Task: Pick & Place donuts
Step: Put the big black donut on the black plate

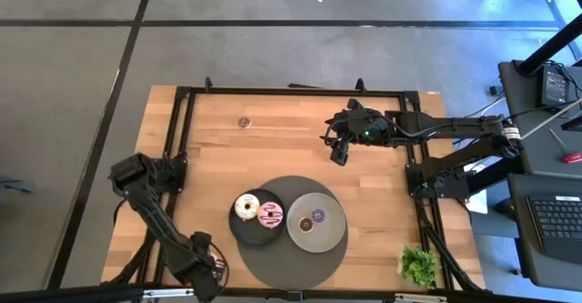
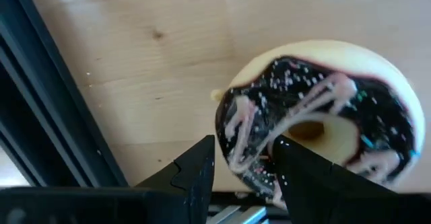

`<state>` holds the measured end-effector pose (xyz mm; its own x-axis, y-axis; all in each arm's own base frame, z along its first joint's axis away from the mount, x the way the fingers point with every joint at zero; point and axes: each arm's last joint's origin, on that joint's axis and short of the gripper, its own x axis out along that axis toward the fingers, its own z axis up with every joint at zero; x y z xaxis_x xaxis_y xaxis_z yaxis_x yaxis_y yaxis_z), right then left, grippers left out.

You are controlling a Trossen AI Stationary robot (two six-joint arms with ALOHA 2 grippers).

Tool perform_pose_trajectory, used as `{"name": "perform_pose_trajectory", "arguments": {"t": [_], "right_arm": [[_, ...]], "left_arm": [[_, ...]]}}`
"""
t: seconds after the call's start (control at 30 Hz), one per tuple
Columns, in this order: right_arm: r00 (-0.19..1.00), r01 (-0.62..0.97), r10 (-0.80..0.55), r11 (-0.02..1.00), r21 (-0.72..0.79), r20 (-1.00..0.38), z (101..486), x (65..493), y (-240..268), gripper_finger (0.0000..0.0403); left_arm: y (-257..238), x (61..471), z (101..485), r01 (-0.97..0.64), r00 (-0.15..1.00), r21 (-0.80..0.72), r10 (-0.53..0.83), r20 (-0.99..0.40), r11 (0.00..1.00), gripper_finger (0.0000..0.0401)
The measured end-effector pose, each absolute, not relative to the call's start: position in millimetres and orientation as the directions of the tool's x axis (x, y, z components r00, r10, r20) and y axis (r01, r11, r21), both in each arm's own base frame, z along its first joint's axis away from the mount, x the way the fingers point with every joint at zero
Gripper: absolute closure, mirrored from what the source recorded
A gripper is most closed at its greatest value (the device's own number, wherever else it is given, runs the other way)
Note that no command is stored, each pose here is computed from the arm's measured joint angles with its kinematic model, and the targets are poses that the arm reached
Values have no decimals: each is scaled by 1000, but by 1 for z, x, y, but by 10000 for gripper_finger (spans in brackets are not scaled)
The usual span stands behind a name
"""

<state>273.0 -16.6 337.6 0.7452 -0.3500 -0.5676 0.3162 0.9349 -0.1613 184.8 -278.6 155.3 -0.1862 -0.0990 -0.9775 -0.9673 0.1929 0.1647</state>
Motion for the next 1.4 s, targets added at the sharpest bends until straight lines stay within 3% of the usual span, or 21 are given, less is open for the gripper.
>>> {"name": "perform_pose_trajectory", "arguments": {"t": [0.2, 0.43, 0.63, 0.83, 1.17, 1.4], "right_arm": [[752, 318, -350, 935, -158, -558, 339, 274, -17, 175], [752, 317, -350, 935, -160, -559, 339, 274, -17, 175], [752, 314, -350, 935, -163, -559, 339, 274, -17, 175], [751, 315, -351, 935, -164, -559, 338, 274, -17, 175], [749, 316, -351, 935, -163, -562, 338, 273, -17, 175], [734, 315, -351, 934, -167, -582, 336, 272, -17, 175]], "left_arm": [[-277, 190, 148, -967, -198, 179, -90, -976, 180, 274], [-277, 189, 152, -969, -182, 163, -92, -979, 187, 338], [-262, 188, 191, -982, -53, 33, -103, -993, 188, 378], [-223, 210, 229, -956, 187, -192, -46, -981, 222, 382], [-153, 278, 216, -887, 199, -178, 4, -980, 427, 382], [-149, 287, 211, -870, 171, -190, -83, -982, 455, 382]]}}
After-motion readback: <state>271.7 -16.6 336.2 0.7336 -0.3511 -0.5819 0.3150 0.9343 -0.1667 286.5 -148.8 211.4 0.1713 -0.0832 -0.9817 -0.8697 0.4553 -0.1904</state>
